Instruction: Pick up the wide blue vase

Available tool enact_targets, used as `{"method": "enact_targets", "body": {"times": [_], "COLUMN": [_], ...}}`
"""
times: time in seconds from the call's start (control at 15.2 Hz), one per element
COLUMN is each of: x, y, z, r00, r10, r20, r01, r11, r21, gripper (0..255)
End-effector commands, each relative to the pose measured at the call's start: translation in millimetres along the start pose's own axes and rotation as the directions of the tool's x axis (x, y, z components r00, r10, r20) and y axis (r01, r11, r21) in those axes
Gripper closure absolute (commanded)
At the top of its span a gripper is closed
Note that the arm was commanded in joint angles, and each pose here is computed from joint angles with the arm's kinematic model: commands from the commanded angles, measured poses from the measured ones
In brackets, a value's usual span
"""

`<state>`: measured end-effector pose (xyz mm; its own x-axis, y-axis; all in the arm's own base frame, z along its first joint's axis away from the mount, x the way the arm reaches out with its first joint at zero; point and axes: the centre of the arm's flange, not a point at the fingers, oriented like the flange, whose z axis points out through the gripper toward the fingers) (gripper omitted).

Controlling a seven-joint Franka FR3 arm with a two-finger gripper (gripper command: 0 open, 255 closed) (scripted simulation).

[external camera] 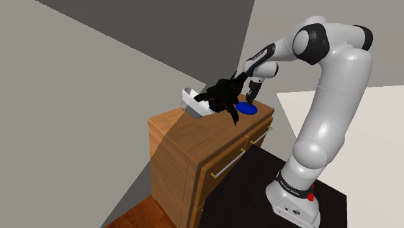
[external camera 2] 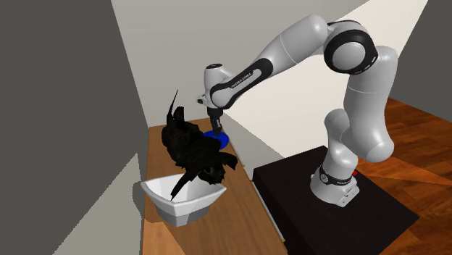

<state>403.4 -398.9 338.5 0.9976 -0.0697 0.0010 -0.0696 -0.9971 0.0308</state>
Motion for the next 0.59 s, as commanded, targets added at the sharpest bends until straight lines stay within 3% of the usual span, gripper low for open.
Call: {"method": "enact_targets", "body": {"times": [0.0, 0.53], "x": [0, 0], "y": [0, 1], "z": [-11, -43], "r00": [1.0, 1.0], "r10": [0.0, 0.0], "r20": [0.0, 0.0], "r01": [0.0, 0.0], "r11": [1.0, 1.0], "r21": [0.0, 0.0], "gripper": [255, 255]}}
